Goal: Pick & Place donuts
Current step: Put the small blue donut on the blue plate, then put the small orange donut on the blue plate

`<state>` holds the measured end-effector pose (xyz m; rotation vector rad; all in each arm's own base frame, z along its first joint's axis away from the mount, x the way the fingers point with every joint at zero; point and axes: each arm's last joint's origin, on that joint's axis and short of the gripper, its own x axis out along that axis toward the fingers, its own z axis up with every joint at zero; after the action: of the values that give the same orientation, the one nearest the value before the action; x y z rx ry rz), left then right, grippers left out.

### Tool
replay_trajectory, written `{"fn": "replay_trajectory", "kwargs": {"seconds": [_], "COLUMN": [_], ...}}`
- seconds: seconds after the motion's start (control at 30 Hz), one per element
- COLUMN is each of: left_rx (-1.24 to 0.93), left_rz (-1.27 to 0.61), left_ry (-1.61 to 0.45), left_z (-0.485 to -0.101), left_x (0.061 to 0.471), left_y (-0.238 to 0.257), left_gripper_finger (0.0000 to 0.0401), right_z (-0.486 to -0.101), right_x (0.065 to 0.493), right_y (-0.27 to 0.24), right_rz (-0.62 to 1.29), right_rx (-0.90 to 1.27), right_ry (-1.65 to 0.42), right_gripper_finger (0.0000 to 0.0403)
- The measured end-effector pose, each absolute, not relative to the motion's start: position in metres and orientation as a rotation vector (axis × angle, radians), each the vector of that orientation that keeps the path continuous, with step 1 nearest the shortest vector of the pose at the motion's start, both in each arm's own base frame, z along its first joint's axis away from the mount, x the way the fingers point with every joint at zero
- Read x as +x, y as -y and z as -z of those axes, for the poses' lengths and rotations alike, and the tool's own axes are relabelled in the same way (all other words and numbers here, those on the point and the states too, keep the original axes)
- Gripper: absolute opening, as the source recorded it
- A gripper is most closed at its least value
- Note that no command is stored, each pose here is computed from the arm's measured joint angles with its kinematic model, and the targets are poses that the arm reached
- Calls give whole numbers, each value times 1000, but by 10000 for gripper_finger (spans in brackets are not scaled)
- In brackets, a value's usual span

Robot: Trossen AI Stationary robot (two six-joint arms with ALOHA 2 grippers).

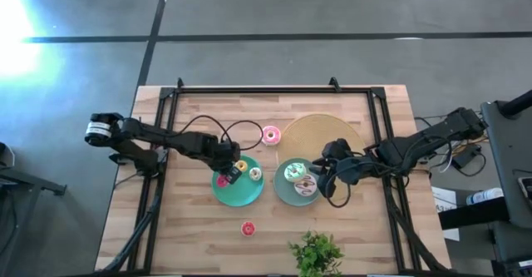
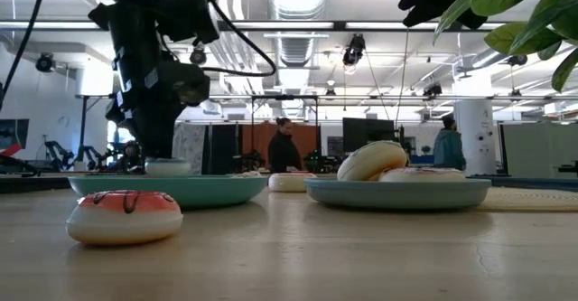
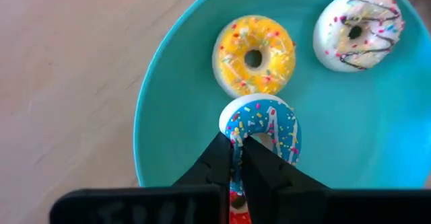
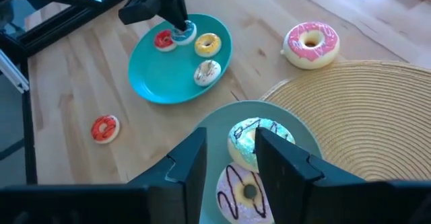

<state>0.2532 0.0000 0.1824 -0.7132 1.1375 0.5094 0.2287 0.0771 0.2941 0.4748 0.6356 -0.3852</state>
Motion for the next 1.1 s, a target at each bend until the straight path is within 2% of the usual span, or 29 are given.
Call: {"fn": "replay_trajectory", "kwargs": {"seconds": [0.2,0.53,0.9,1.0,1.1], "left_rx": [-676,-693,-639,-627,-542], "left_rz": [-563,-574,-588,-509,-291], "left_ry": [-1155,-1133,-1195,-1156,-1072], "left_z": [-172,-178,-187,-200,-218], "left_x": [247,250,247,252,264], "left_y": [-3,-4,-3,6,29], "left_gripper_finger": [18,101,108,108,108], "right_z": [-294,-294,-294,-294,-294], "right_x": [229,229,229,229,229], "right_y": [-77,-77,-77,-77,-77], "right_rz": [389,390,387,386,386], "right_rx": [484,483,474,472,470], "right_ry": [-634,-635,-637,-638,-639], "right_gripper_finger": [121,121,122,123,121]}}
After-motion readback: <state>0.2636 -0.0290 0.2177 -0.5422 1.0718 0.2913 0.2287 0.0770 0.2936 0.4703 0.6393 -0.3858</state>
